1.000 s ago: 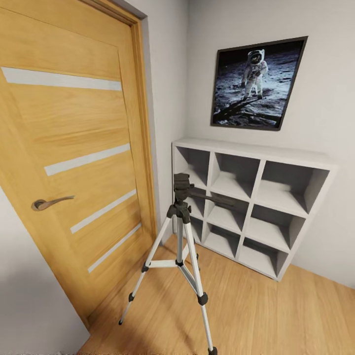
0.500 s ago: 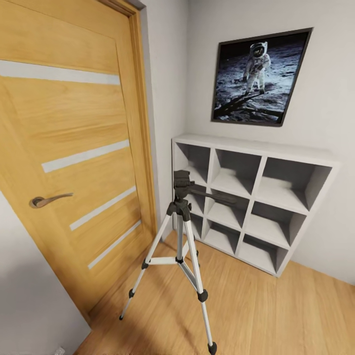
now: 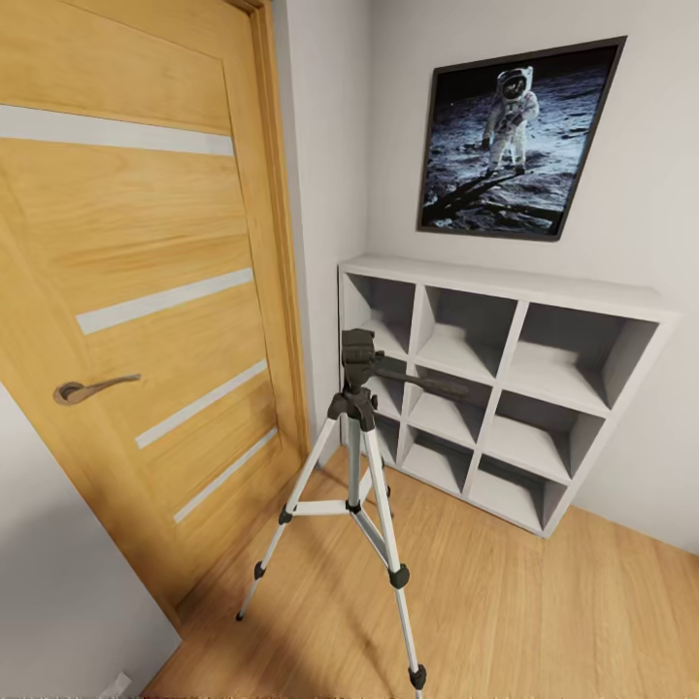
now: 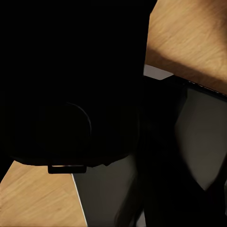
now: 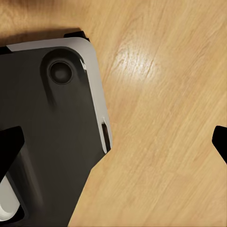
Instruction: Attach the digital camera to the camera tripod in the bedroom.
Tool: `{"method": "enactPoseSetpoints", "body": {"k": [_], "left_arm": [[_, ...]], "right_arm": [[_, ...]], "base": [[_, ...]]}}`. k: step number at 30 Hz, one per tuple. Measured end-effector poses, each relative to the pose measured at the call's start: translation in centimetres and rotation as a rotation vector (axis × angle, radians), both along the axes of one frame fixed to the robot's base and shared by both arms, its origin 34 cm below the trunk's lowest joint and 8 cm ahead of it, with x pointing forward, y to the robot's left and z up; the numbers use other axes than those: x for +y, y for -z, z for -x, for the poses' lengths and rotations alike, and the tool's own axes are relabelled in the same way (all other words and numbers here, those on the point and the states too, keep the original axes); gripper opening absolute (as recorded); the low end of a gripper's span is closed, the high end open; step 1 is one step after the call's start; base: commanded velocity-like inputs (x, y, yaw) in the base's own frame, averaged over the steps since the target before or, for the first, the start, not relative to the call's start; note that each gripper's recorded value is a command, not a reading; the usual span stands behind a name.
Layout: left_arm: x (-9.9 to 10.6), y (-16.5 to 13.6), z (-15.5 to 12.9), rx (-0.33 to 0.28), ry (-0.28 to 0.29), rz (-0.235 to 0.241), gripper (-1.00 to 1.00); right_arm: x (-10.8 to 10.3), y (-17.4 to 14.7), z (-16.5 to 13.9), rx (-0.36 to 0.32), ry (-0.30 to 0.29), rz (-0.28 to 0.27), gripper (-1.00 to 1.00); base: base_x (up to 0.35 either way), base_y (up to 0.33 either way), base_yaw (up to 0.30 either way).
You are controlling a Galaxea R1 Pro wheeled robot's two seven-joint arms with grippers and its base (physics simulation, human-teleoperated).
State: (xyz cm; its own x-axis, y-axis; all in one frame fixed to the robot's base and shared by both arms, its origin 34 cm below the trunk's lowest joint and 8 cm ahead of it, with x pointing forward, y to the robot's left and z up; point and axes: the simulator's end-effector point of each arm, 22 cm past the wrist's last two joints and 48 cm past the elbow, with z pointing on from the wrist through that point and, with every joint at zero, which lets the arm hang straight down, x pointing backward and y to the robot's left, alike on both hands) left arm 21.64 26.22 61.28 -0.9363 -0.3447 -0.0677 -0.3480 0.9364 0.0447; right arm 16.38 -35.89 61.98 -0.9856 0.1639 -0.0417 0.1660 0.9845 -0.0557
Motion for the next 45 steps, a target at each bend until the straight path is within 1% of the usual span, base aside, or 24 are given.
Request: {"method": "enactPoseSetpoints", "body": {"k": [15,29,38,45], "left_arm": [[0.2,0.2,1.0,0.025,-0.001,-0.002,-1.00],[-0.1,0.5,1.9,0.047,-0.005,0.004,-1.00],[-0.1,0.5,2.0,0.051,-0.009,0.003,-1.00],[-0.1,0.5,2.0,0.051,-0.011,0.003,-1.00]], "right_arm": [[0.0,0.1,0.9,0.024,0.000,0.000,1.00],[0.1,0.2,1.7,0.045,0.000,-0.001,1.00],[0.1,0.2,1.9,0.048,-0.001,-0.001,1.00],[0.4,0.2,2.0,0.056,0.000,-0.013,1.00]], "base": [[0.000,0.000,0.000],[0.000,0.000,0.000],[0.000,0.000,0.000],[0.000,0.000,0.000]]}}
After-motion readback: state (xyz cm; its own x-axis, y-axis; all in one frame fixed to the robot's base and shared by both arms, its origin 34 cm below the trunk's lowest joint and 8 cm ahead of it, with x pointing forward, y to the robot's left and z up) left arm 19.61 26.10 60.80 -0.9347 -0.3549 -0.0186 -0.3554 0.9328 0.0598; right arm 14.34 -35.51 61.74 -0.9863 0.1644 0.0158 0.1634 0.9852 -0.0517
